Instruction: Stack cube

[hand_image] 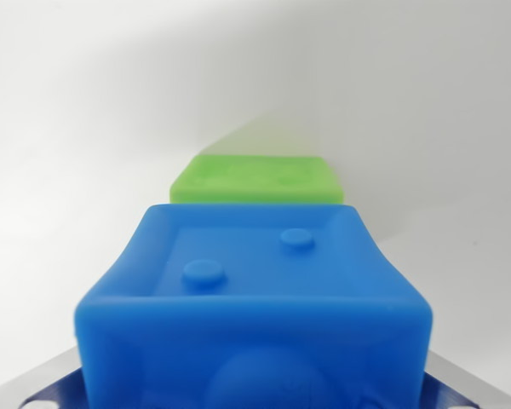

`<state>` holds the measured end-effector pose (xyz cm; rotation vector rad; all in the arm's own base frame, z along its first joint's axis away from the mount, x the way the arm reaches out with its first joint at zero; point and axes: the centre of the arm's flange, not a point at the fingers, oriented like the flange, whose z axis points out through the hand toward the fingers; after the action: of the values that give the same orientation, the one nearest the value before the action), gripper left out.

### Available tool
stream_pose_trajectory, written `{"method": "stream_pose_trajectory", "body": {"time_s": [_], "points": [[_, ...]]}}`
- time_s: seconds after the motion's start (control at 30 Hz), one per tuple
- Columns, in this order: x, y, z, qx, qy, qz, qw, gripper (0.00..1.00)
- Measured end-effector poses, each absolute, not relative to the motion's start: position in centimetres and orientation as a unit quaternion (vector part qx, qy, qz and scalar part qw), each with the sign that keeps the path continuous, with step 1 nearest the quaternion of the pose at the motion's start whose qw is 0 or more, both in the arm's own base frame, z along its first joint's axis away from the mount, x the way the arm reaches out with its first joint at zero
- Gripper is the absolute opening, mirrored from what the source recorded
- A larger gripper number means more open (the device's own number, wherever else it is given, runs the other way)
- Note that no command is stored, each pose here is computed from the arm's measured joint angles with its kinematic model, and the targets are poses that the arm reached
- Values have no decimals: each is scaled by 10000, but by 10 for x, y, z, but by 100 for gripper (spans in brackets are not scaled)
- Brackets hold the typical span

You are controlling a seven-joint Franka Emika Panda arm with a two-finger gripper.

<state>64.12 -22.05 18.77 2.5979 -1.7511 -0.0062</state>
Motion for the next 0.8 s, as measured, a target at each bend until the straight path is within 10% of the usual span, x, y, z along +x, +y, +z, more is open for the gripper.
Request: {"method": "stream_pose_trajectory", "body": {"time_s": [0.7, 0.73, 0.8], "points": [[641, -221, 172, 8292, -5589, -7, 35, 0], [641, -221, 172, 8292, -5589, -7, 34, 100], [641, -221, 172, 8292, -5589, -7, 34, 100]]}}
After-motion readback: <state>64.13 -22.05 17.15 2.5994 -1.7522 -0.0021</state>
